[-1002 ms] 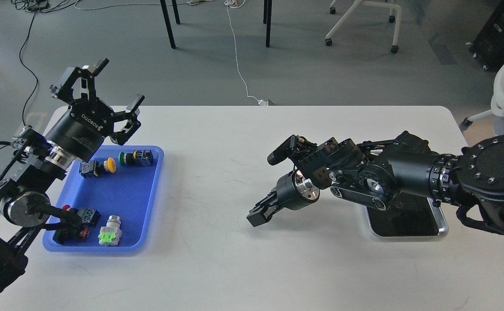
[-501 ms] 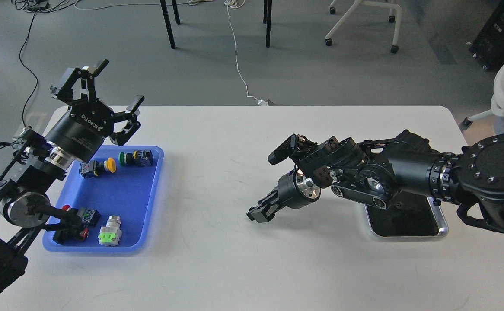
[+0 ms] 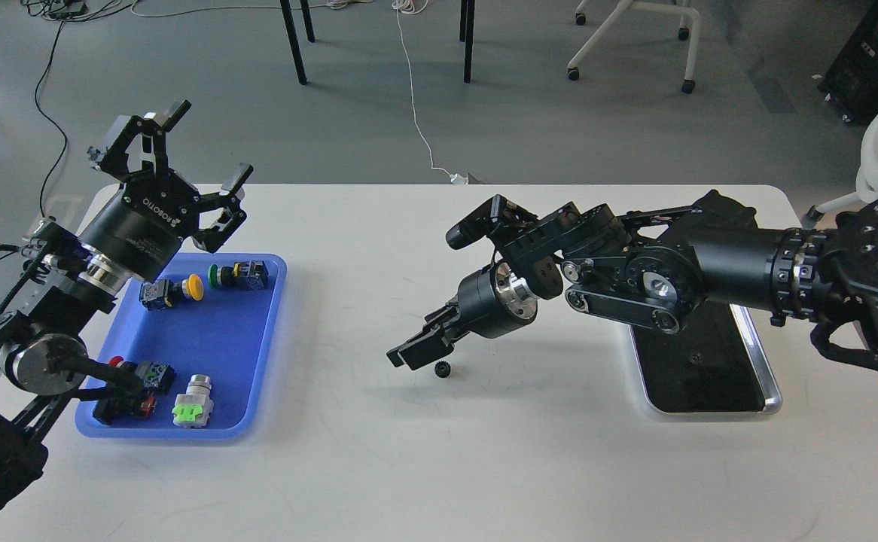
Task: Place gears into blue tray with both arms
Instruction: 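Open the right gripper to set the black part on the table, then retract the right arm and reach the left gripper toward the black part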
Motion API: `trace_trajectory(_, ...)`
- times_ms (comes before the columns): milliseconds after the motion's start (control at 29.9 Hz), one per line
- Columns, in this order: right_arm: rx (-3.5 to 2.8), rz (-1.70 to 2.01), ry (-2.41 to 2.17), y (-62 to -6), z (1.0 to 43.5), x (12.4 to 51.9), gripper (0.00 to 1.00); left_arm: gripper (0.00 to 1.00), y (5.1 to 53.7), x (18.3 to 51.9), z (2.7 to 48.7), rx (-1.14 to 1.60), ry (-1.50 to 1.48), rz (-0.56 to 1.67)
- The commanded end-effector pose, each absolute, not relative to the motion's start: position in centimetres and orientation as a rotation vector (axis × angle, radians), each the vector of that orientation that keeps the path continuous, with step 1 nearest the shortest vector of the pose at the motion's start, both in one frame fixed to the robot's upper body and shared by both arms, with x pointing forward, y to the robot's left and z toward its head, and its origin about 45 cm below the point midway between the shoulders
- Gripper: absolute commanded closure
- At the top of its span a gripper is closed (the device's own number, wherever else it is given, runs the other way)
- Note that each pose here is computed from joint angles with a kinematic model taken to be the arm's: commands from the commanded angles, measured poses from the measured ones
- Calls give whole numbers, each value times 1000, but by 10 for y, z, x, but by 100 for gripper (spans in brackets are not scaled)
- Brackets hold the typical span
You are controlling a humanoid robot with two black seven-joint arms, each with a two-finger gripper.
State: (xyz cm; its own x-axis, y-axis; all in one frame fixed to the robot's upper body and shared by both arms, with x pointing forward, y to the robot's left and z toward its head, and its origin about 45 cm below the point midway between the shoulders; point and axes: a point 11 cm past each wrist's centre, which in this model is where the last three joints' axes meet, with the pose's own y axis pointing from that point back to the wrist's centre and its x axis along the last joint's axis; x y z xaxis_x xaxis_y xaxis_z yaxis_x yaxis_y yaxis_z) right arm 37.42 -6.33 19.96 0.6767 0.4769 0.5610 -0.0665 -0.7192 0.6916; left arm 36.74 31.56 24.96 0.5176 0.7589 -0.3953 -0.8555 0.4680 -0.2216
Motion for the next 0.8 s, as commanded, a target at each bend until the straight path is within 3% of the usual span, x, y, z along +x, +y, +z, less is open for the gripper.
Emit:
trace_trajectory(0, 2356, 852, 35, -99, 231, 395, 3, 1, 313, 367, 250, -396, 237, 993)
trace_trajectory(267, 2547, 489, -646, -224, 245, 422, 3, 1, 308, 366, 247, -351, 202, 979)
trace_trajectory(768, 2743, -410, -1883, -380, 213, 407, 2, 1, 256, 358, 259, -67, -250, 756)
